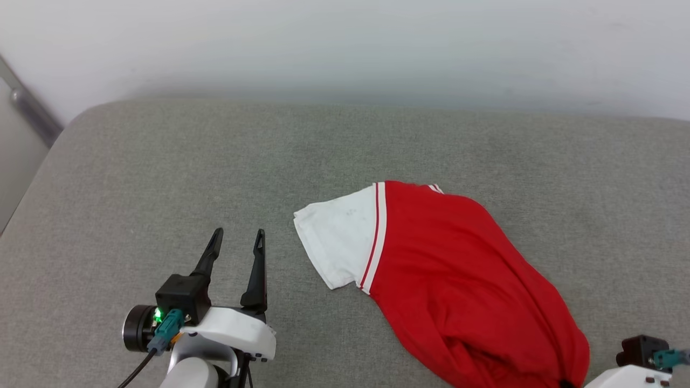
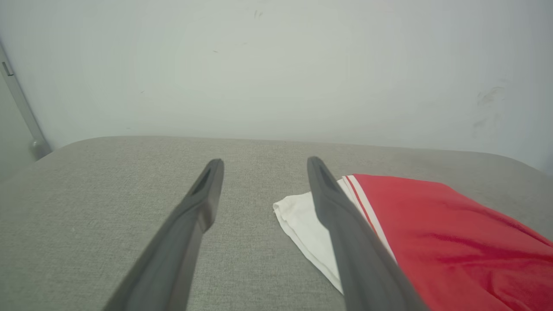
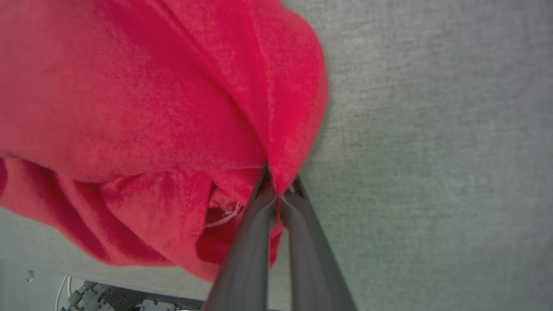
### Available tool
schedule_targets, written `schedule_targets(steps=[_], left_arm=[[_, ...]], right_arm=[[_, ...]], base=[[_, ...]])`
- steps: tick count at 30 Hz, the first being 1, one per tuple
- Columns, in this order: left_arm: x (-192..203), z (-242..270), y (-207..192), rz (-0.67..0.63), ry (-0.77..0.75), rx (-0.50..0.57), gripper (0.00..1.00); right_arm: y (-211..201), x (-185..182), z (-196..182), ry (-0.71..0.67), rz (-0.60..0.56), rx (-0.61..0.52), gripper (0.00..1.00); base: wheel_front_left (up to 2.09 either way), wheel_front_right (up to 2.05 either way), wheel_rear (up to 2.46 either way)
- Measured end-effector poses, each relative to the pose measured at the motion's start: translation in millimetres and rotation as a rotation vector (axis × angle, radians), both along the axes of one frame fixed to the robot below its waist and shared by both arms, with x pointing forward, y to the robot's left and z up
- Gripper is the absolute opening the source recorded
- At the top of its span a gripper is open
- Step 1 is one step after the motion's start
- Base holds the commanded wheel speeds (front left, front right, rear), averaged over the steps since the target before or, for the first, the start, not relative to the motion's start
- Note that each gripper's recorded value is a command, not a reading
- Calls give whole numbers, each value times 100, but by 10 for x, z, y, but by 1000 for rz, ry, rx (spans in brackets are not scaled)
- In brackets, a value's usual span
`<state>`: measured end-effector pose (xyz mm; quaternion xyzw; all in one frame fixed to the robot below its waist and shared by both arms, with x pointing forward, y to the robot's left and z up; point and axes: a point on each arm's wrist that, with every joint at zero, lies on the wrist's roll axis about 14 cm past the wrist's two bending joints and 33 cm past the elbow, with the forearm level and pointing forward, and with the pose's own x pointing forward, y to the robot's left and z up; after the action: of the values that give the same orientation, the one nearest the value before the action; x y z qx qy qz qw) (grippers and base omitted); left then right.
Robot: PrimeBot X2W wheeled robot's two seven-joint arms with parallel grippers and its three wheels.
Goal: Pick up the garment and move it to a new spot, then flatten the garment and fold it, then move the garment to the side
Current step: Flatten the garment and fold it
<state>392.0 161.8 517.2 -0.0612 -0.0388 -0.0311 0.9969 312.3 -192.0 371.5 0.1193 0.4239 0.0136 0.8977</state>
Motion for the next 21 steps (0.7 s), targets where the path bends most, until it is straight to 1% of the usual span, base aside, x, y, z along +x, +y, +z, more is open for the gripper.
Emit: schedule_targets(steps=[1, 2, 4, 7, 9, 13, 17, 21], left_arm=[[-14, -6, 5, 2, 2, 0, 100], [-25, -8, 5, 3, 2, 0, 100], [-49, -9, 11, 6, 3, 1, 100], [-94, -14, 15, 10, 4, 5, 100], [-118, -10, 8, 7, 3, 6, 100], [-139, 24, 7, 7, -7, 12, 100], [-136, 46, 6, 6, -11, 15, 100], [-93, 52, -2, 3, -12, 17, 100]], right_arm=[[43, -84, -64, 15, -3, 27, 100], [70, -110, -73, 2, -11, 48, 100], [66, -65, -14, -68, -32, 56, 100], [-19, 73, 210, -221, -77, 47, 100], [-52, 149, 364, -299, -93, 45, 100], [-147, 260, 611, -382, -106, 14, 100], [-211, 423, 775, -376, -87, -17, 100], [-333, 577, 701, -256, -47, -56, 100]], base=[[0, 0, 0], [0, 0, 0], [0, 0, 0], [0, 0, 0], [0, 0, 0], [0, 0, 0], [0, 0, 0], [0, 0, 0]])
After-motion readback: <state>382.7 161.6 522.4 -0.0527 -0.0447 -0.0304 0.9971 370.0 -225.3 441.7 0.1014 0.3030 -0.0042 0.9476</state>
